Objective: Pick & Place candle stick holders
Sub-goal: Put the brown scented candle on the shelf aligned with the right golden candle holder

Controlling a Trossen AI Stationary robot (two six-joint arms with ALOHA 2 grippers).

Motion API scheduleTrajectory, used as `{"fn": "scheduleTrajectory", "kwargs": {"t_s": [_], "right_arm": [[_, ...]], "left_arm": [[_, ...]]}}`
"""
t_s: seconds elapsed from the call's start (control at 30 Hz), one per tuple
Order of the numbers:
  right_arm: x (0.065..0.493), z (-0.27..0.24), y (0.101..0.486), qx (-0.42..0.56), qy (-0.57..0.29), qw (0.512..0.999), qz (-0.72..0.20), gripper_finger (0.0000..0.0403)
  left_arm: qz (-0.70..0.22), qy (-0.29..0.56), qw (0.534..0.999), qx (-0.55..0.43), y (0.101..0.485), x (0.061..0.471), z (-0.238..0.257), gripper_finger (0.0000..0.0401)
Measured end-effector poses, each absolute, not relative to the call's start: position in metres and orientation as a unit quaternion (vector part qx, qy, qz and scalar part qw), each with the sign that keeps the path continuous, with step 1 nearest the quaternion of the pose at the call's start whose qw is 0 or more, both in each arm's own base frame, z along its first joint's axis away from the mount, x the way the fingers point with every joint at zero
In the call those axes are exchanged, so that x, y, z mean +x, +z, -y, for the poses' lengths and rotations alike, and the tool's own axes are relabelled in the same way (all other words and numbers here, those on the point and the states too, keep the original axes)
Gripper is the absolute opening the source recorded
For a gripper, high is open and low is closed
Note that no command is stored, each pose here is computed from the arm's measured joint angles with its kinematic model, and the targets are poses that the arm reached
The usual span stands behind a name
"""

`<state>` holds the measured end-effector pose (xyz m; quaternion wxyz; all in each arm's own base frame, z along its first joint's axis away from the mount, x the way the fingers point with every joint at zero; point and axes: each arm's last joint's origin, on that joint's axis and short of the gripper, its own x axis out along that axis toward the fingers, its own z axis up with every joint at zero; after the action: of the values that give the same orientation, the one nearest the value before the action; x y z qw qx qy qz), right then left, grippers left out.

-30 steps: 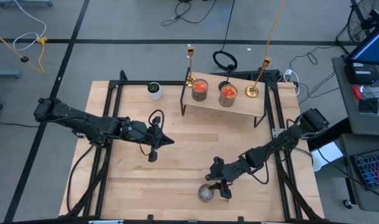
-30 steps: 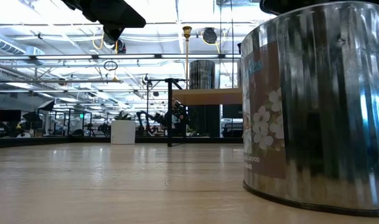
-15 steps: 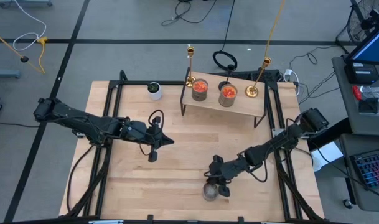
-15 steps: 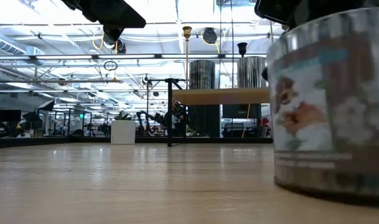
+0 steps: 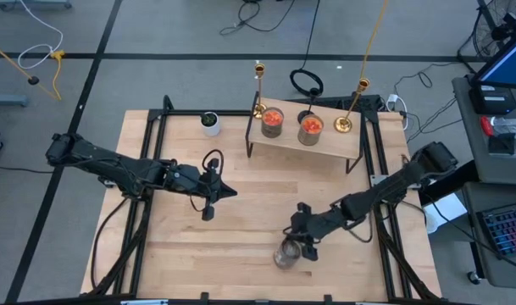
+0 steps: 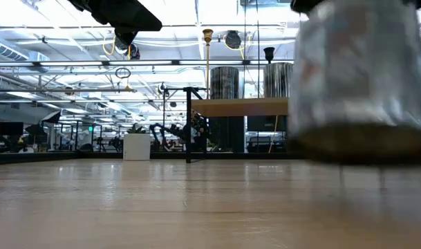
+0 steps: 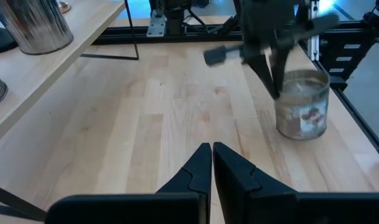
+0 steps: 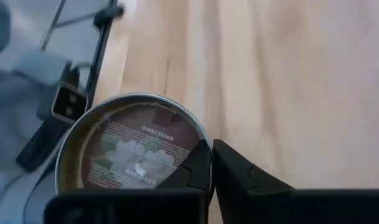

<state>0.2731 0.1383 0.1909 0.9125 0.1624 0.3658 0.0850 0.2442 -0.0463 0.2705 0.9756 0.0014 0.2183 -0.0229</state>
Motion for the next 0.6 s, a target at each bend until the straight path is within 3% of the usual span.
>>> {"fn": "scheduleTrajectory", "kwargs": {"t_s": [0.6], "right_arm": [[0.183,-0.07,0.276,0.129,-0.109,0.933,-0.318,0.0001]], "left_arm": [[-0.213,-0.025,0.977,0.009,0.272,0.245,0.046,0.0024]]}}
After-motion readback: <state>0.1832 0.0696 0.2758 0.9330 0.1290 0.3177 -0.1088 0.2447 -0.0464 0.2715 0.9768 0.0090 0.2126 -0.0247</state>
